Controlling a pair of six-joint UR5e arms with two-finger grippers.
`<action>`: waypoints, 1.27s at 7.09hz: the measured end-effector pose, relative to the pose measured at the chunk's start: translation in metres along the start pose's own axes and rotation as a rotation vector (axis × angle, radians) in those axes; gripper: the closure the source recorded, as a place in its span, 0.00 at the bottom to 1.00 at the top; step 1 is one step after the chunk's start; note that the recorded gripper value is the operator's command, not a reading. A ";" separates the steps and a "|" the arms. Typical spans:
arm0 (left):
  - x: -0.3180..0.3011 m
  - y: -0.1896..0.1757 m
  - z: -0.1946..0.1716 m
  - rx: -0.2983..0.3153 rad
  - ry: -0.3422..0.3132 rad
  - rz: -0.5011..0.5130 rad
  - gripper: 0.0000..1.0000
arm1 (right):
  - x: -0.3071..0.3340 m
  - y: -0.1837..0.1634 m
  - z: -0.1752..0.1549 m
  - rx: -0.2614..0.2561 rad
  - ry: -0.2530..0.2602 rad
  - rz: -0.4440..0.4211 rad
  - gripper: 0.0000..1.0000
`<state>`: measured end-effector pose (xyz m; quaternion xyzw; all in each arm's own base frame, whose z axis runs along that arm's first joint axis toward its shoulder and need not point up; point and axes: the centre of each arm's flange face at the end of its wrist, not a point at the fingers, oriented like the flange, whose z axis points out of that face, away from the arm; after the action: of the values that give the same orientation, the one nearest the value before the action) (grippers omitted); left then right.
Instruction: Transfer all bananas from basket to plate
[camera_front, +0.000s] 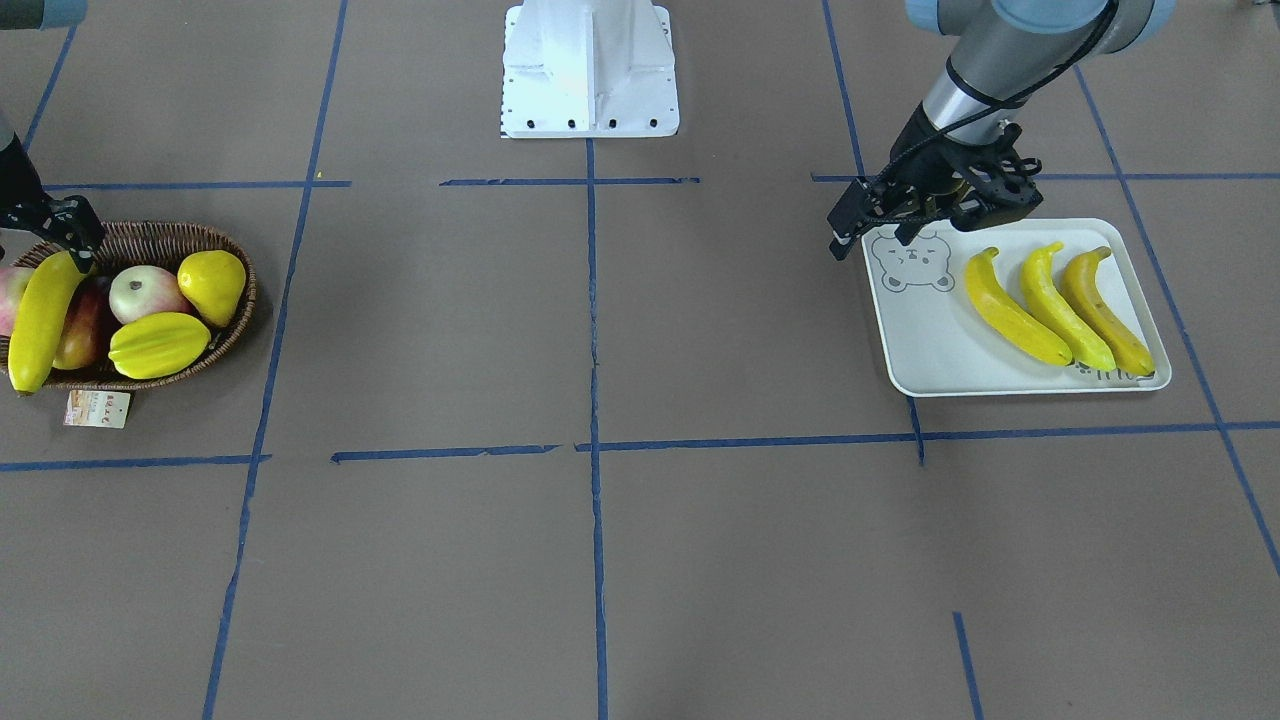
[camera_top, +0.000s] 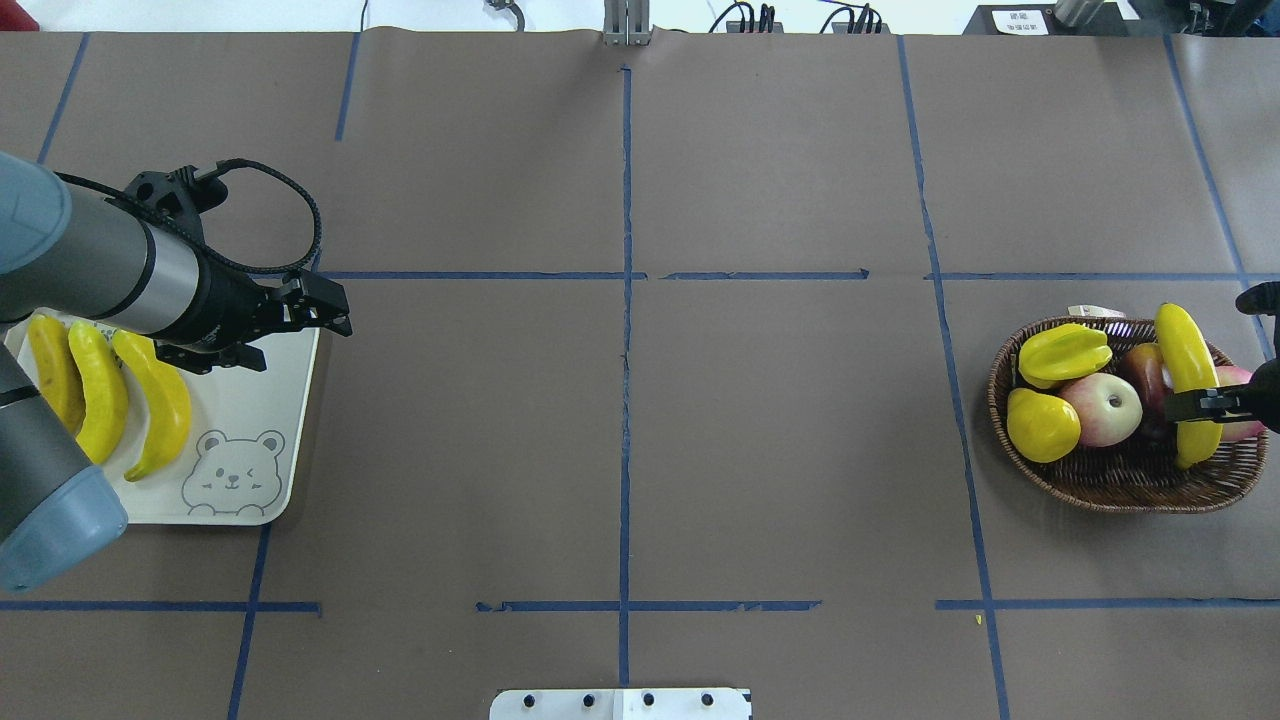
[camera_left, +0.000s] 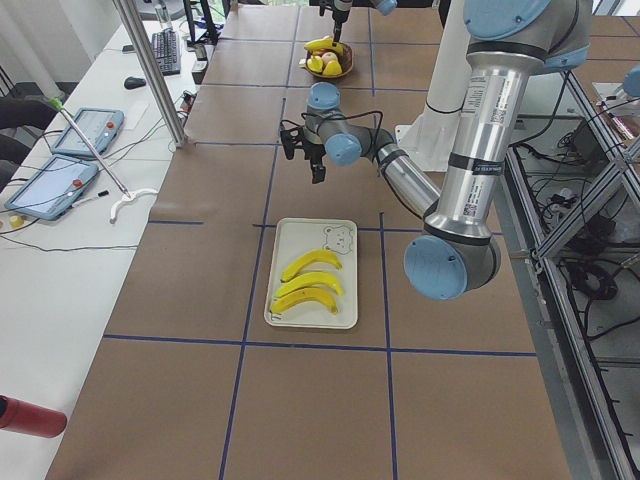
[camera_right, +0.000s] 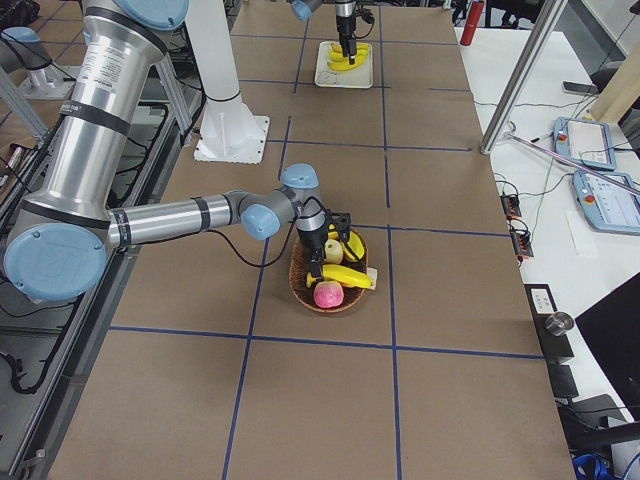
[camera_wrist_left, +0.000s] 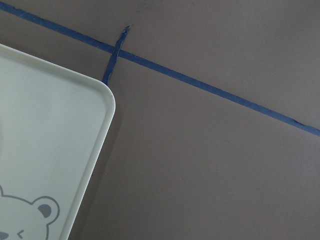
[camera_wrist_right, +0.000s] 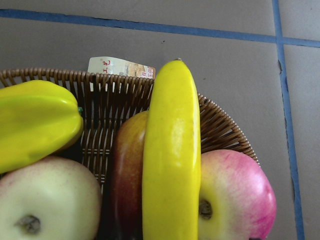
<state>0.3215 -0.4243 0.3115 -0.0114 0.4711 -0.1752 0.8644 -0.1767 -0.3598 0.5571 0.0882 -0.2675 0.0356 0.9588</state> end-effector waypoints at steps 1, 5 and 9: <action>0.001 0.002 0.002 -0.004 -0.001 0.001 0.00 | -0.002 0.000 -0.001 -0.001 -0.004 -0.001 0.25; 0.004 0.004 0.005 -0.008 -0.001 0.003 0.00 | -0.002 0.000 0.000 -0.006 -0.003 -0.002 0.25; 0.005 0.004 0.004 -0.008 0.000 0.005 0.00 | -0.010 -0.006 0.004 -0.021 0.012 0.001 0.25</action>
<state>0.3284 -0.4222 0.3090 -0.0138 0.4720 -0.1713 0.8647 -0.1864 -0.3668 0.5544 0.0778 -0.2623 0.0339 0.9612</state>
